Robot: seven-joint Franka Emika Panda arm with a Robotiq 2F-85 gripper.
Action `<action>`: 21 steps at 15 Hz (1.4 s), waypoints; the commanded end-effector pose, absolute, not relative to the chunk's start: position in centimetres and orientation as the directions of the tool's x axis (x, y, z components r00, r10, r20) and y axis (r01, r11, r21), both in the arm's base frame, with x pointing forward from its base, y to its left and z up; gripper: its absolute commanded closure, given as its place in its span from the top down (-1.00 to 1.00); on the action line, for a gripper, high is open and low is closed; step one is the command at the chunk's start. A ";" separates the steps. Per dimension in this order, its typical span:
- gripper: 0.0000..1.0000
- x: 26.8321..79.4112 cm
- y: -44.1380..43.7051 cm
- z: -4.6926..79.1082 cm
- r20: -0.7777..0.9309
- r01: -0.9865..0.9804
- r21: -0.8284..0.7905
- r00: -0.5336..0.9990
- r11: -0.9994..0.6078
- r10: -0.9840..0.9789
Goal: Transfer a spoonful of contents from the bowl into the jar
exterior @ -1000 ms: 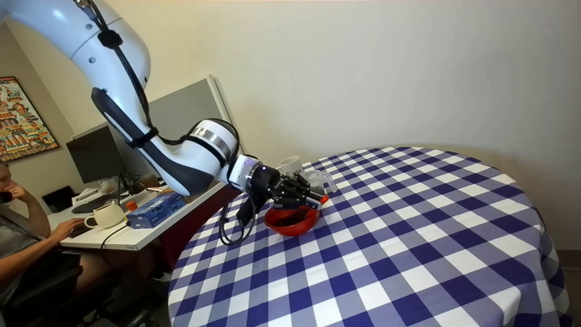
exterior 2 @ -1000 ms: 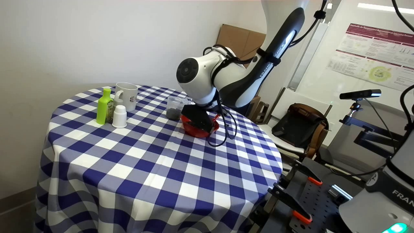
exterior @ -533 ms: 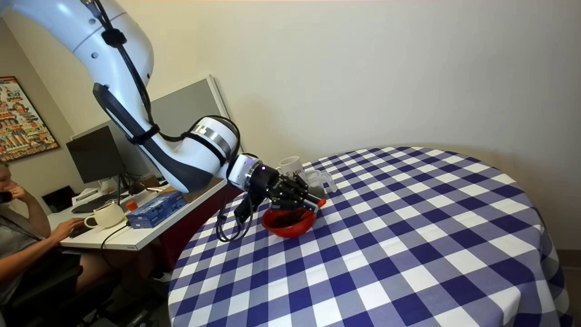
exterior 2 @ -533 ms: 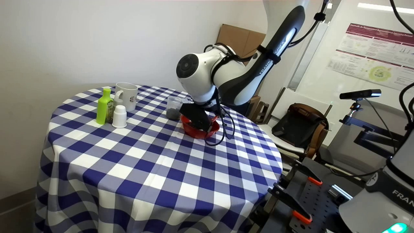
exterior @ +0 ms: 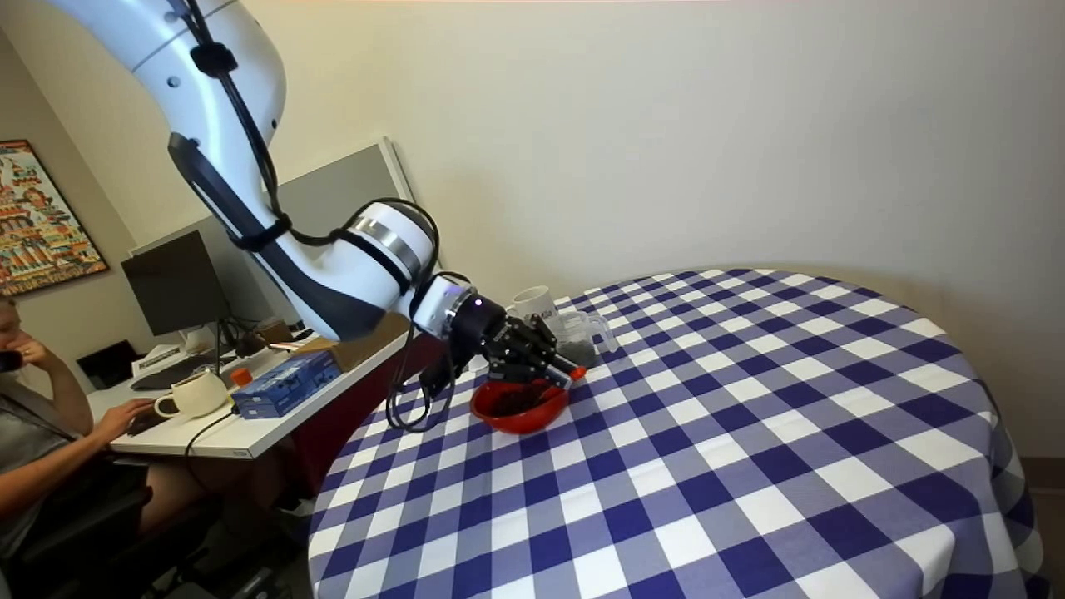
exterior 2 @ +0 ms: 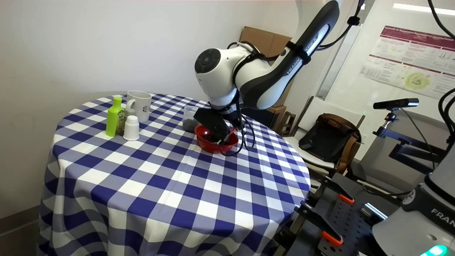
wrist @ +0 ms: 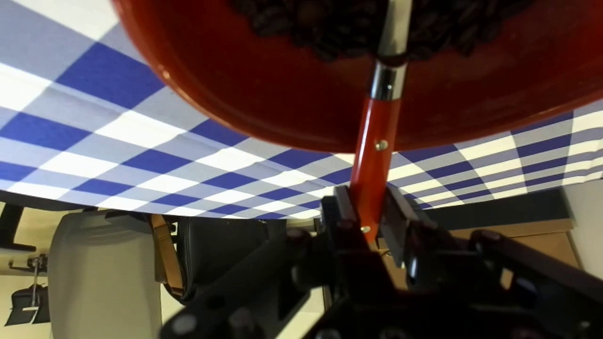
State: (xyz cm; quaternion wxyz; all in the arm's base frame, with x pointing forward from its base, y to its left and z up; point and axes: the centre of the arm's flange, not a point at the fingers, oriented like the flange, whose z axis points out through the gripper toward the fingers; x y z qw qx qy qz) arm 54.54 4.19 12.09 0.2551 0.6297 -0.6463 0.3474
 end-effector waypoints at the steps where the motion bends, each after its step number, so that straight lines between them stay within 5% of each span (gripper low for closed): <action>1: -0.90 54.1 4.3 12.9 0.742 -0.989 -0.146 -0.099 -0.016 -0.663; 21: -0.90 53.9 1.6 15.9 0.690 -0.983 -0.183 -0.147 0.026 -0.709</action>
